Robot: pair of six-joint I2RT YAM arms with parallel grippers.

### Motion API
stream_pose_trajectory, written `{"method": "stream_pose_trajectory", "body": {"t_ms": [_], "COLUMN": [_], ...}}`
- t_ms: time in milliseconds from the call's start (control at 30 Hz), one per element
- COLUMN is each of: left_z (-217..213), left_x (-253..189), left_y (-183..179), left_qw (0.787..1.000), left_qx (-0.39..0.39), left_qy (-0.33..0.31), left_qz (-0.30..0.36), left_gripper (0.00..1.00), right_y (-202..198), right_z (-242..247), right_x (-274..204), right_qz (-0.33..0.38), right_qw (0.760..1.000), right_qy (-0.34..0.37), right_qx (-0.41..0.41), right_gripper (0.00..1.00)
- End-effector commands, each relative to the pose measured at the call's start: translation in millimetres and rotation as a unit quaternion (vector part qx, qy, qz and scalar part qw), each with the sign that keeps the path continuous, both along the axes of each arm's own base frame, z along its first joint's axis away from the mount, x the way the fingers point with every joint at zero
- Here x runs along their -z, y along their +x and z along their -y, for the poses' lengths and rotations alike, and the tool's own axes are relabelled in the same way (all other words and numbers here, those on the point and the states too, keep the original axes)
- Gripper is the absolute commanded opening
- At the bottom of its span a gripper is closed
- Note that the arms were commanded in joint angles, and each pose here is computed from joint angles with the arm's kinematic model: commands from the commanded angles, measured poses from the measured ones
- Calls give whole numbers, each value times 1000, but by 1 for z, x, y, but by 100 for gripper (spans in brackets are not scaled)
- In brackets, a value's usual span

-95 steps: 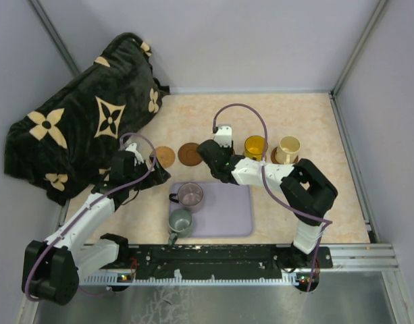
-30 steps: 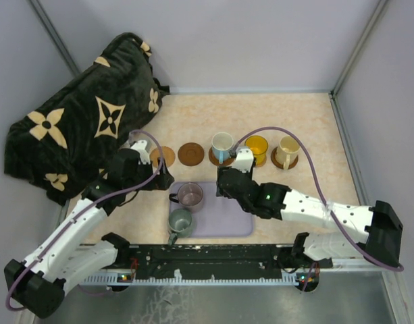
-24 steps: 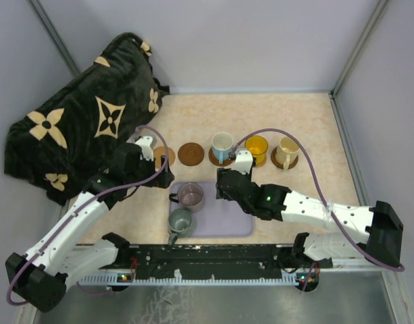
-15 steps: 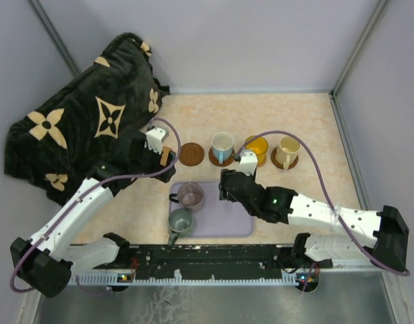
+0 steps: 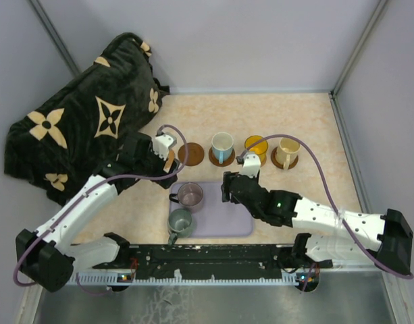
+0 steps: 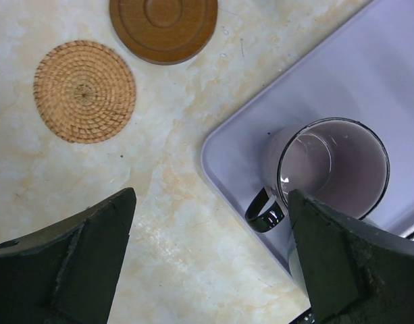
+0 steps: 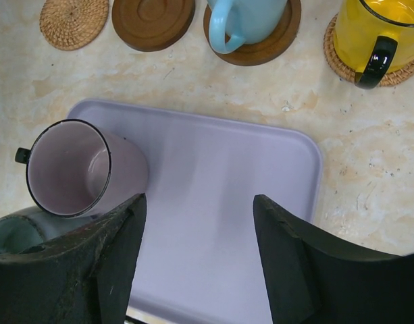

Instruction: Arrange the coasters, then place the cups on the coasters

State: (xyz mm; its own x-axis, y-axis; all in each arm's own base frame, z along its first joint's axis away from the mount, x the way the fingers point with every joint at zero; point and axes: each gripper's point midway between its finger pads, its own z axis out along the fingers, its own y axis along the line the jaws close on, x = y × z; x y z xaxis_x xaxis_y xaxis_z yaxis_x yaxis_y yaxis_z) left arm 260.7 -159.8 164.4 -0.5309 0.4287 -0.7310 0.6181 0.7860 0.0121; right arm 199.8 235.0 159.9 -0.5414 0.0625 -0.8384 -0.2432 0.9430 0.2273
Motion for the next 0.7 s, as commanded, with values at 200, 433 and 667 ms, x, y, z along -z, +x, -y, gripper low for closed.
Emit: {"method": "stream_pose_trajectory", "body": {"t_ms": [200,433,667], "left_z": [17,22,9], "left_x": [23,25,40], "left_y": [-18,-37,-38], "left_qw": [994,983,980], "left_qx": [106,179,189], "left_qy": [9,1,47], "left_qz": [-32,-29,-40], "left_gripper": [60,77,81], "right_y": [1,-1,-4], "right_z": [-3,-2,-3], "right_x": [-10,-6,-5], "right_qz": [19,13,4], "right_qw": [999,999,1000], "right_qy": [27,29,25], "right_qx": [1,3,-5], "right_gripper": [67,67,67]}}
